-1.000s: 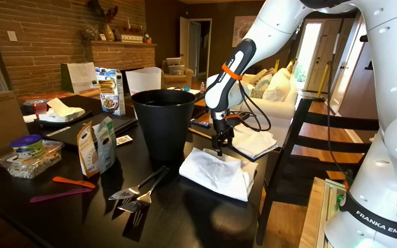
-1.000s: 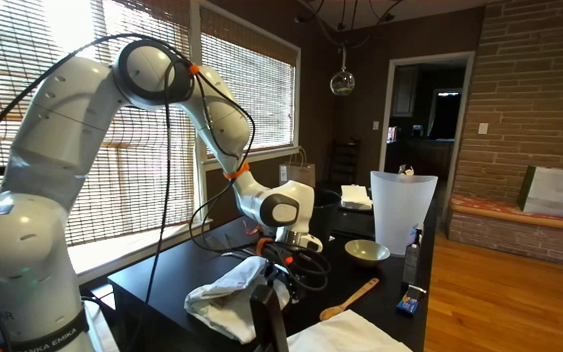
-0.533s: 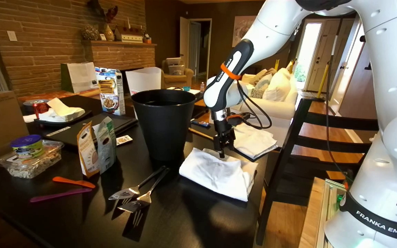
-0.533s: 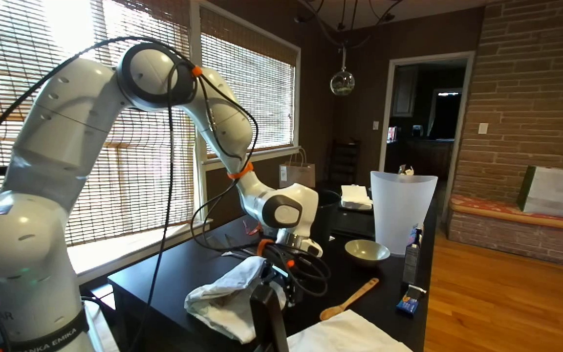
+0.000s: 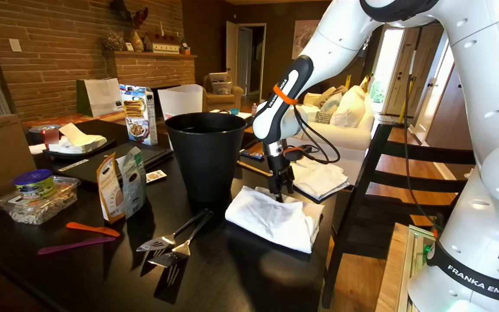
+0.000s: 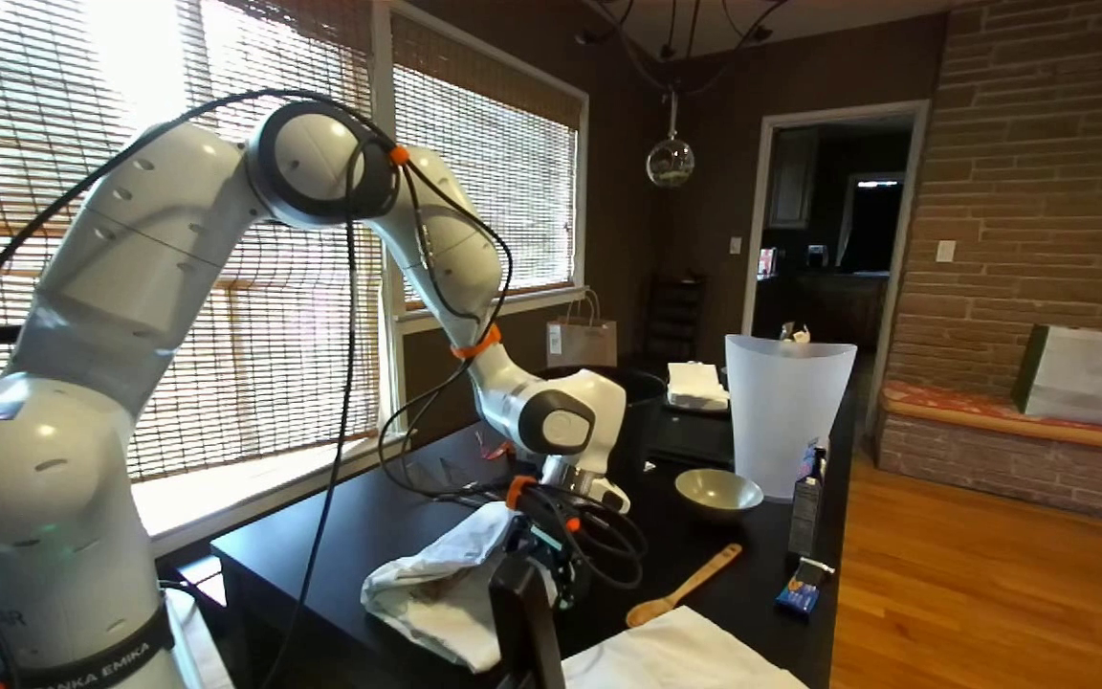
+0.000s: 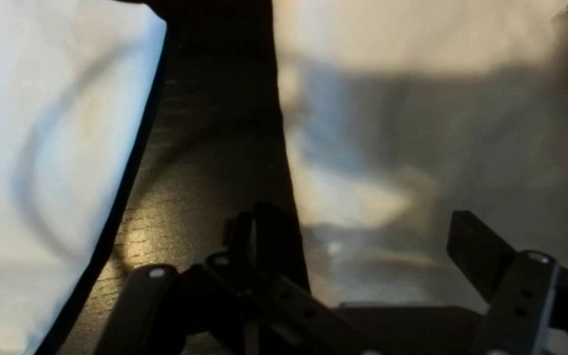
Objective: Fold the towel in half
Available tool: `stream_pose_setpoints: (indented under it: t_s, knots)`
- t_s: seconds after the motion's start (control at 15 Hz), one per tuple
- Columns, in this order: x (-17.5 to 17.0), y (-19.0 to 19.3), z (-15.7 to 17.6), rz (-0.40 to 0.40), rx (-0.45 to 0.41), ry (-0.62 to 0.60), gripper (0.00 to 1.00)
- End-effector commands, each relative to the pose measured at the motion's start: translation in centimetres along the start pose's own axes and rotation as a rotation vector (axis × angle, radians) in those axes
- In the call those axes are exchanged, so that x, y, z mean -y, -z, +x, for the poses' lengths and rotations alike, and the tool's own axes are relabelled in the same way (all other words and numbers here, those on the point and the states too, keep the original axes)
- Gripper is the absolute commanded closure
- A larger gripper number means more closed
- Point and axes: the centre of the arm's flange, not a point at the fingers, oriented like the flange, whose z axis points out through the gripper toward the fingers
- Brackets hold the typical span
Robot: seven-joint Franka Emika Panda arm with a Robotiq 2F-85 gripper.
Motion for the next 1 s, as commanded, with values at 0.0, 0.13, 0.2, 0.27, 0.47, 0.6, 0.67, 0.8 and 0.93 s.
stream_pose_setpoints:
  t_s: [0.0,0.13,0.2,0.27,0.47,0.6,0.67,0.8,0.93]
  knots:
    - [-0.3,-0.3,1.1,0.042,0.018,0.018,0.25]
    - [-0.3,-0.1,1.1,0.04,0.021,0.016,0.37]
    - [-0.3,0.1,1.2,0.038,0.021,0.013,0.46]
    - [-0.4,0.2,1.2,0.035,0.021,0.013,0.52]
    - [-0.4,0.6,1.4,0.028,0.021,0.011,0.73]
    - [-0.5,0.8,1.5,0.027,0.02,0.012,0.87]
    - [-0.6,0.9,1.5,0.029,0.019,0.017,0.95]
    - [-0.7,1.0,1.6,0.029,0.025,0.017,0.97]
    - [-0.5,1.7,1.4,0.014,0.032,0.002,1.0]
